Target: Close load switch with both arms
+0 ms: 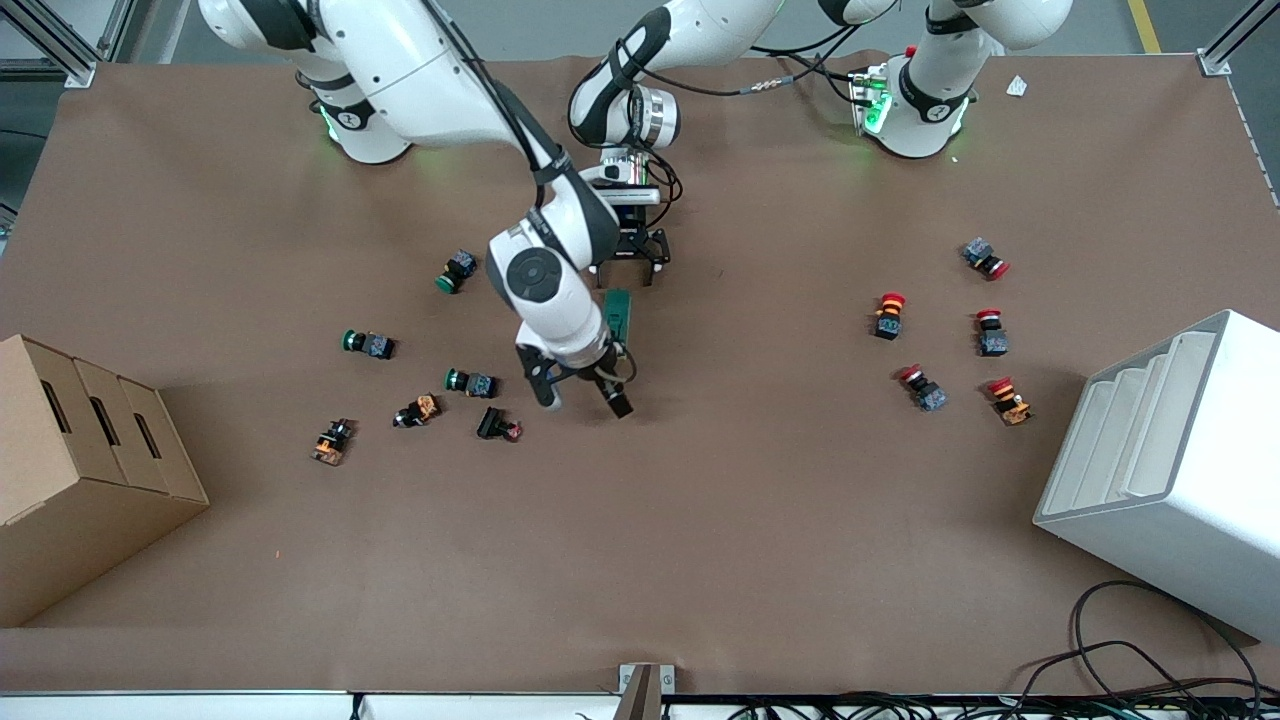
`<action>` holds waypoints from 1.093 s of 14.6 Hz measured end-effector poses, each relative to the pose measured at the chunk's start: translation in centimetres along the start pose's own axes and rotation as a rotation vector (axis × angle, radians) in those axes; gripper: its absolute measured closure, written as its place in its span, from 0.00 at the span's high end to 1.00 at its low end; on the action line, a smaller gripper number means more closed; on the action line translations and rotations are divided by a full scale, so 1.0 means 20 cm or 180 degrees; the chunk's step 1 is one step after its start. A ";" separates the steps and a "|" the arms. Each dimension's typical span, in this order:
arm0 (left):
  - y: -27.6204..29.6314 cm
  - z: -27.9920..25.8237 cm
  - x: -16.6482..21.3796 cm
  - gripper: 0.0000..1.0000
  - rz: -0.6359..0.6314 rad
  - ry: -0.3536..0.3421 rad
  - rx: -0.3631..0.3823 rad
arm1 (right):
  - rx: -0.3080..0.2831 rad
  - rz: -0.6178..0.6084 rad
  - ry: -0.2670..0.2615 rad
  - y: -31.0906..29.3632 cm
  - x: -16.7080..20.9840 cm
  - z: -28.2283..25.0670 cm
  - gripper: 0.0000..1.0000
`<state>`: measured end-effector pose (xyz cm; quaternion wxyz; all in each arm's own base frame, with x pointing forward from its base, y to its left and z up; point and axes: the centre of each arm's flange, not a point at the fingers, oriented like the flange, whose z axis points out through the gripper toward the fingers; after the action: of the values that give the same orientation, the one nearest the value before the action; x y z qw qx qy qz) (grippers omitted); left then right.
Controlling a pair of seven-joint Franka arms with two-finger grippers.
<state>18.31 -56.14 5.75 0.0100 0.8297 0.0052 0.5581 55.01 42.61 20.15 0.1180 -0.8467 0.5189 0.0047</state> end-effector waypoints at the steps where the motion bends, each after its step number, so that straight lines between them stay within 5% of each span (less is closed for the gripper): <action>1: 0.00 0.01 0.00 1.00 0.0000 0.0004 0.0004 | -0.0063 -0.0039 0.0007 -0.03 0.06 -0.02 1.00; 5: -0.01 0.03 0.01 1.00 -0.0002 0.0026 0.0028 | -0.0422 -0.0640 -0.0024 -0.16 0.37 -0.23 1.00; 8: 0.00 0.05 0.03 1.00 -0.0030 0.0042 0.0036 | -0.0606 -0.1463 0.0054 -0.19 0.76 -0.55 1.00; 11: 0.05 0.04 0.11 1.00 -0.0085 0.0054 0.0056 | -0.0822 -0.2250 -0.0038 -0.12 1.16 -0.91 1.00; 16: 0.18 -0.05 0.56 1.00 -0.0113 -0.0096 0.0351 | -0.1086 -0.3061 -0.0265 0.18 1.63 -1.65 1.00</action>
<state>21.64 -59.42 16.57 -0.0259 0.8371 0.0505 0.5442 63.17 5.69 47.22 -0.0125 -0.9959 0.0574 0.0683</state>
